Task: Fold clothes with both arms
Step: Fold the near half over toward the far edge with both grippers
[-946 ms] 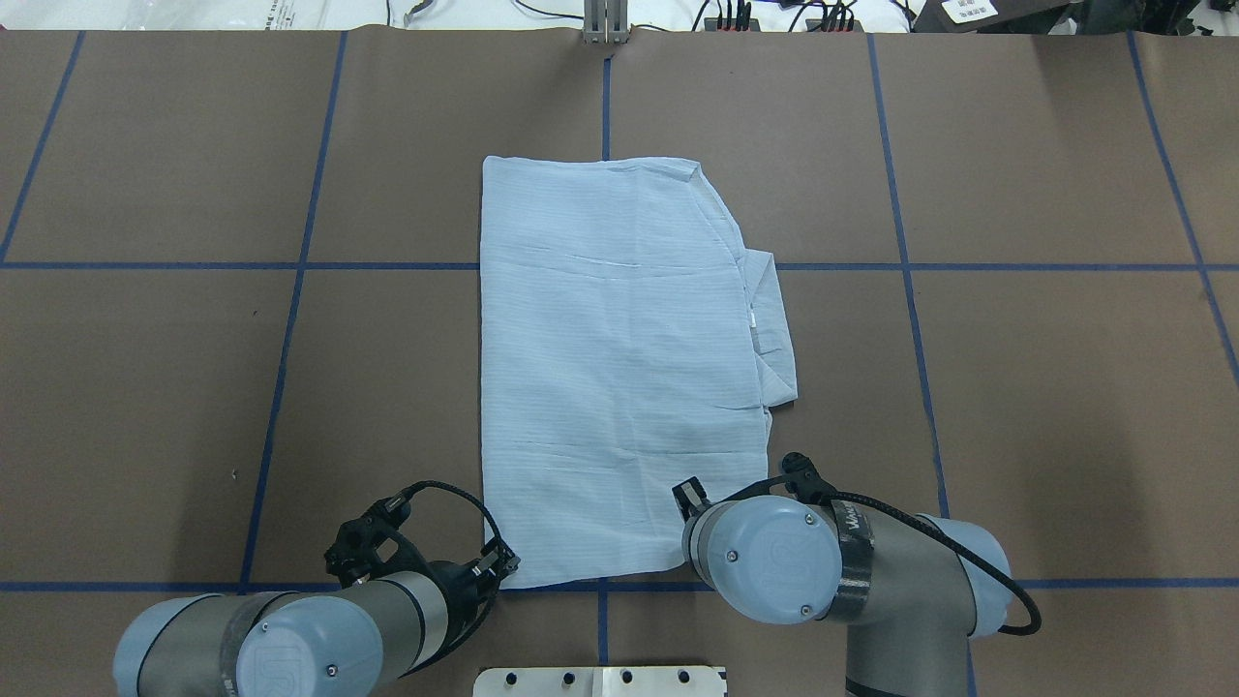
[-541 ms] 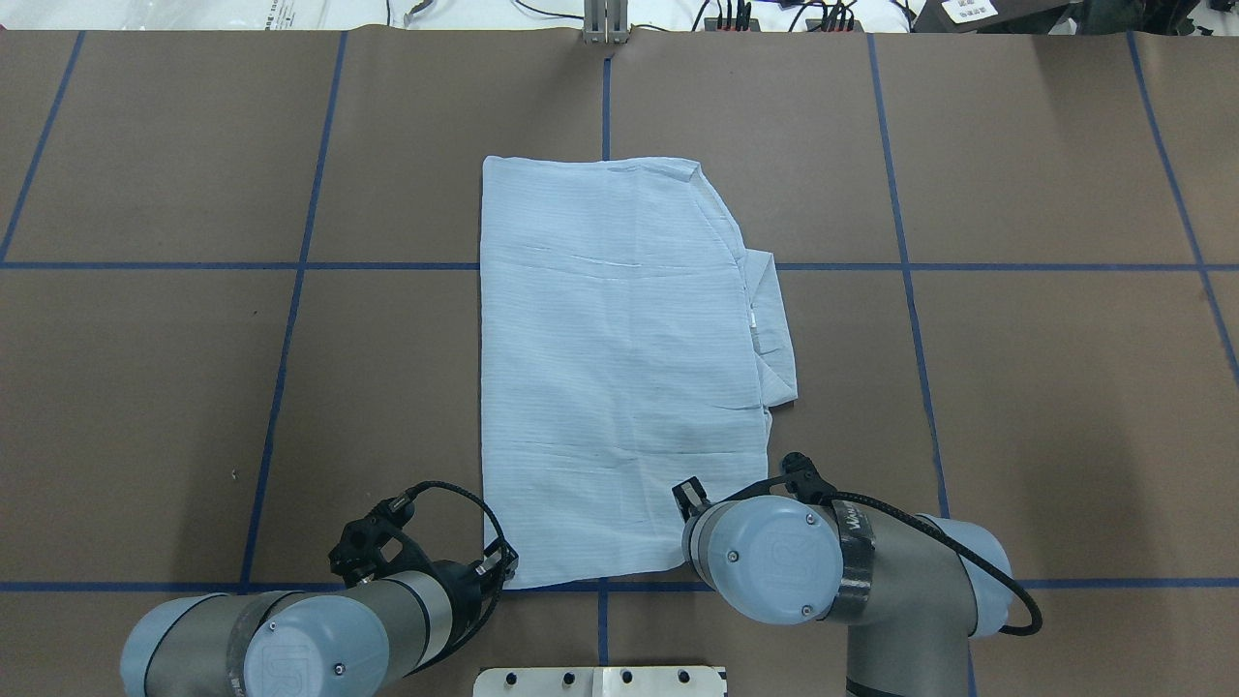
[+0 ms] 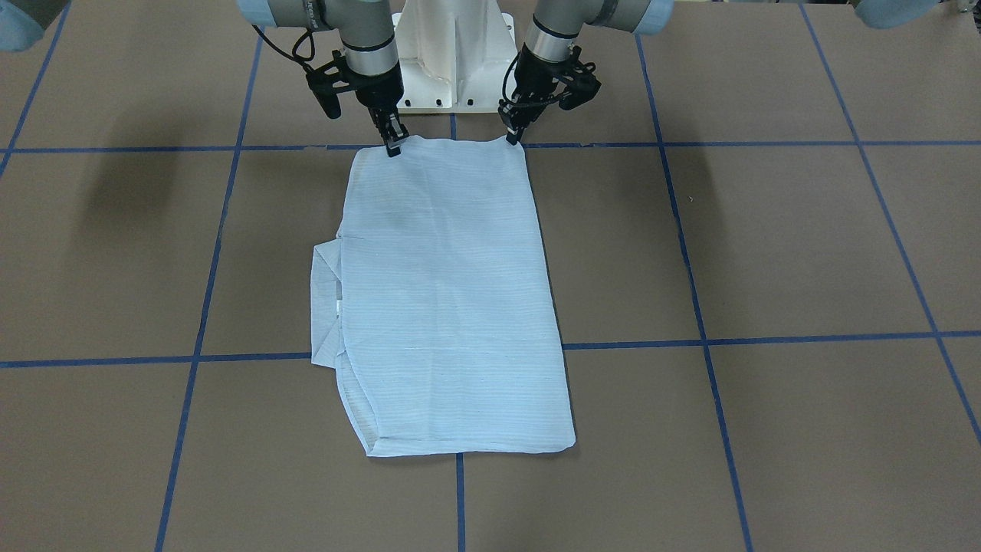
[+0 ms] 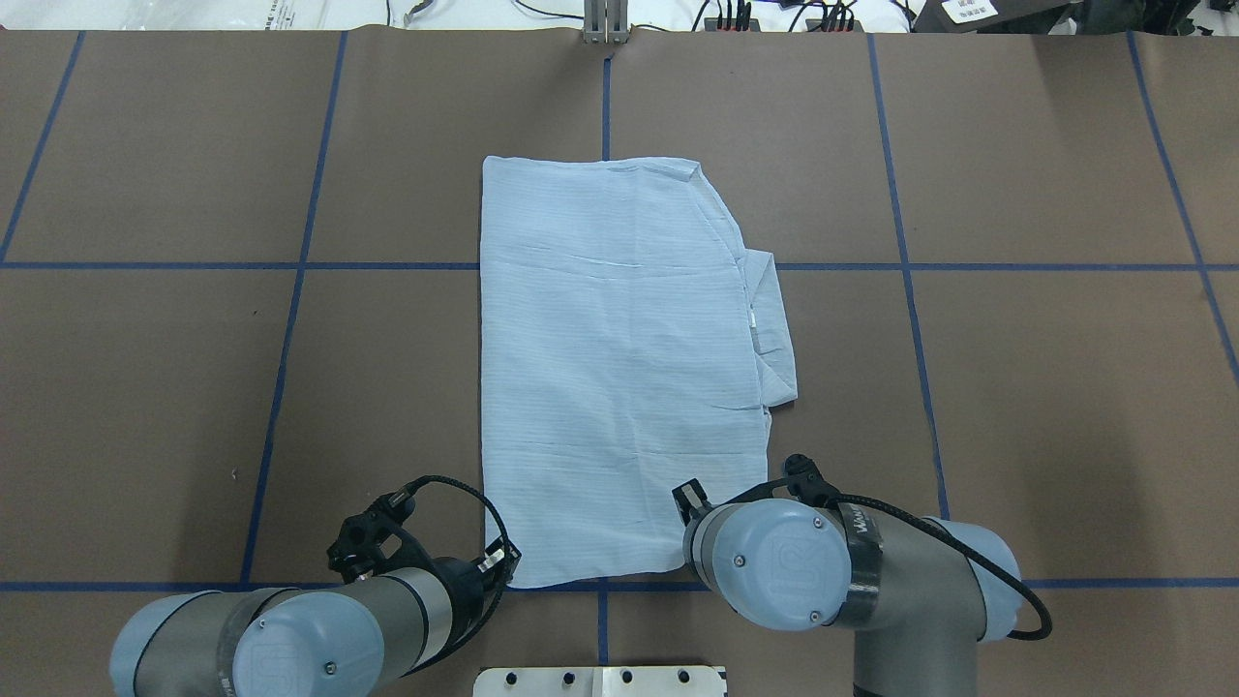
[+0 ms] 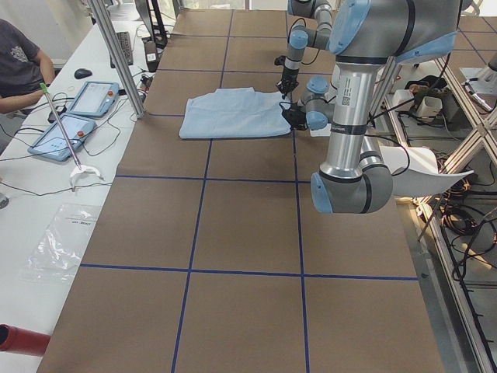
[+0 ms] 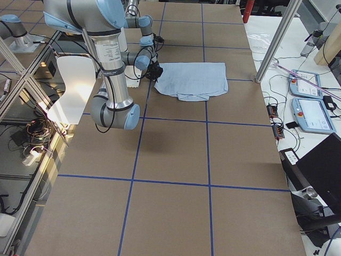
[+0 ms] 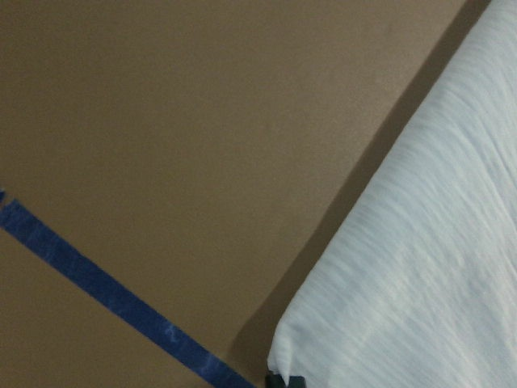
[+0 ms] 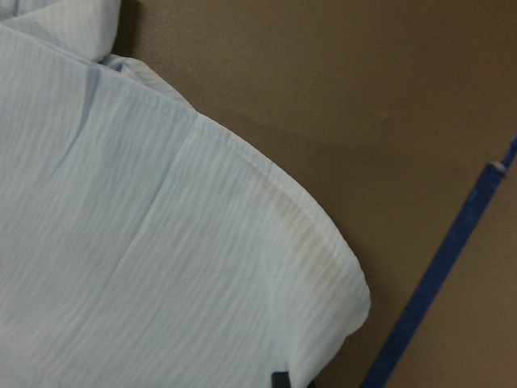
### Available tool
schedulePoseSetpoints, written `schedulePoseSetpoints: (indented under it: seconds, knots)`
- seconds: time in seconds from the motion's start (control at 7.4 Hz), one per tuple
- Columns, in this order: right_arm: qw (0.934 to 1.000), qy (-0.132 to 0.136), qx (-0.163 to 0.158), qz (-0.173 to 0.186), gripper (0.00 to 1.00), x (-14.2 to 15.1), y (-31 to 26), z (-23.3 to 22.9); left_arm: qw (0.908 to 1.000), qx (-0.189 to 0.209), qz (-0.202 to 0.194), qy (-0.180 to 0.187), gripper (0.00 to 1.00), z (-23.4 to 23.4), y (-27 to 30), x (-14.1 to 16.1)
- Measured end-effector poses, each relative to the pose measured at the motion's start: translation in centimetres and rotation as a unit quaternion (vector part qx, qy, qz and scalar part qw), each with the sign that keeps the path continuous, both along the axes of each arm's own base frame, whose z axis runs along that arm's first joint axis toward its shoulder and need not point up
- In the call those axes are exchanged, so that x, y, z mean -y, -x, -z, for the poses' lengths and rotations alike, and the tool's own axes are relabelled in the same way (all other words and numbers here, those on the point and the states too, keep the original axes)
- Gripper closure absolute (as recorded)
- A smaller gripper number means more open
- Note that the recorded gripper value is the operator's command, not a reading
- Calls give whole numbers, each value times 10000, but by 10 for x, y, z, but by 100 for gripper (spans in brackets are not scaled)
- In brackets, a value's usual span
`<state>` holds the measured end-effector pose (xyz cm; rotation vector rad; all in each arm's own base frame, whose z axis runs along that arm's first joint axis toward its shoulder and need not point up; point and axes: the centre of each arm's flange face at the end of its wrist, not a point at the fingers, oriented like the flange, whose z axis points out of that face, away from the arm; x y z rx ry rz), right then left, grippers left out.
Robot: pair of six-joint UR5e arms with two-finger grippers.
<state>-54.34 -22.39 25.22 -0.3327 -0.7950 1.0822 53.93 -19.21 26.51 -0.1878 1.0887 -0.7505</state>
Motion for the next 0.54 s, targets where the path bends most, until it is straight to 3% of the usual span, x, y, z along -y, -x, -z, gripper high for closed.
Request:
schedulePoseSetpoints:
  seconds: [0.27, 0.54]
  knots:
    - [9997, 16, -75, 226, 100, -40, -27, 22, 9995, -314, 2, -26, 100, 40, 36, -2]
    - [9999, 74, -60, 106, 100, -36, -74, 51, 9971, -757, 87, -71, 100, 81, 80, 3]
